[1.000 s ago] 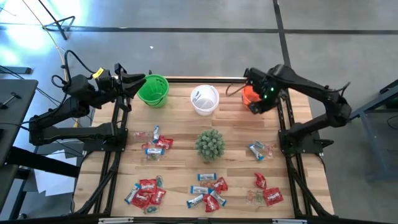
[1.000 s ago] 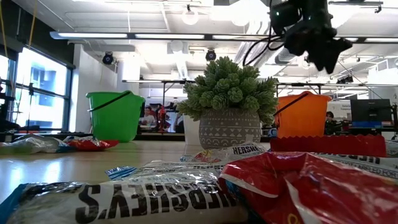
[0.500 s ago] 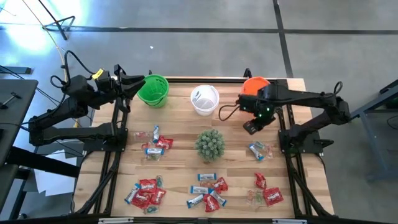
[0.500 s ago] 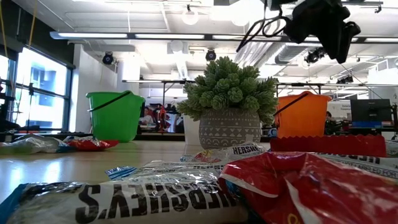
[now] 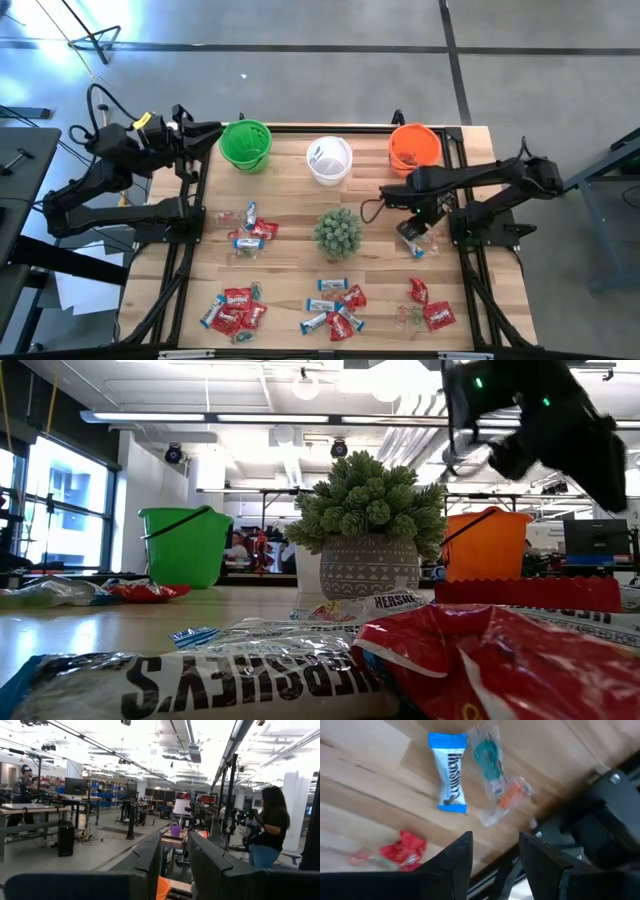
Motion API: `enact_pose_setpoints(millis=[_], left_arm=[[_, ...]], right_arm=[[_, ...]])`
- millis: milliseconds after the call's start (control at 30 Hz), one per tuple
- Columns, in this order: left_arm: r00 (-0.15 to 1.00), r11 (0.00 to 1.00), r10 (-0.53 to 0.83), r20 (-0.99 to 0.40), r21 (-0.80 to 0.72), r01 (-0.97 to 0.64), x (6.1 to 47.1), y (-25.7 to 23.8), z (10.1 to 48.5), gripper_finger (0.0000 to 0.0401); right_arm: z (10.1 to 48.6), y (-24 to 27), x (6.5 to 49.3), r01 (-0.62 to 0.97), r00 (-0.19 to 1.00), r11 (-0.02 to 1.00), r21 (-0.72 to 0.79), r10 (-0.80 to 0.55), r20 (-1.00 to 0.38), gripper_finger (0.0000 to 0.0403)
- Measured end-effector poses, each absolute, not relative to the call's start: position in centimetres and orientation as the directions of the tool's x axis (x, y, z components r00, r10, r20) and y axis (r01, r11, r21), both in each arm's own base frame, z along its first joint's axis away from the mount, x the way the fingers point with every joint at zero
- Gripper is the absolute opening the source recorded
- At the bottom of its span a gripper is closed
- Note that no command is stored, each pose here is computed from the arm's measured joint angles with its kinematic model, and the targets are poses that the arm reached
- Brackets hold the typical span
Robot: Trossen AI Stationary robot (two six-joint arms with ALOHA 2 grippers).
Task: Sort candy
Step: Put the transparent candy into the orange bucket
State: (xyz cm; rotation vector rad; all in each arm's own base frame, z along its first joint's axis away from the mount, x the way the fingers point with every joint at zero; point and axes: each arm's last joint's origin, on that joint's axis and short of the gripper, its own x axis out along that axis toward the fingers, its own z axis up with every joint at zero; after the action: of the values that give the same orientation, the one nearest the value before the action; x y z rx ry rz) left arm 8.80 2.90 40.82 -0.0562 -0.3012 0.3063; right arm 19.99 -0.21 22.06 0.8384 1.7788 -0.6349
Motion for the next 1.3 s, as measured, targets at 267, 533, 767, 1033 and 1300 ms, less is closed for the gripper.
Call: enact_pose_setpoints(millis=[267,533,767,1033,1300], left_arm=[[0.899,0.953,0.302,0.316,-0.119,-0.279,8.6,2.8,41.1,0.0082],[0.893,0.952,0.304,0.330,-0.125,-0.278,8.6,2.9,41.3,0.0082],[0.887,0.953,0.303,0.348,-0.124,-0.276,9.0,3.0,41.5,0.0082],[0.893,0.952,0.305,0.332,-0.124,-0.279,9.5,3.1,41.3,0.0082],[0.893,0.952,0.305,0.332,-0.124,-0.279,9.5,3.1,41.3,0.0082]], right_arm=[[17.5,-0.3,19.1,0.755,-0.176,0.655,0.024,0.239,-0.955,0.0154],[14.5,-0.4,18.2,0.752,-0.135,0.657,0.041,0.216,-0.967,0.0154],[12.9,-0.3,17.6,0.772,-0.085,0.632,0.072,0.215,-0.973,0.0154],[12.9,-0.3,17.8,0.796,-0.073,0.600,0.079,0.225,-0.972,0.0099],[12.9,-0.3,17.8,0.842,-0.071,0.535,0.066,0.231,-0.970,0.0020]])
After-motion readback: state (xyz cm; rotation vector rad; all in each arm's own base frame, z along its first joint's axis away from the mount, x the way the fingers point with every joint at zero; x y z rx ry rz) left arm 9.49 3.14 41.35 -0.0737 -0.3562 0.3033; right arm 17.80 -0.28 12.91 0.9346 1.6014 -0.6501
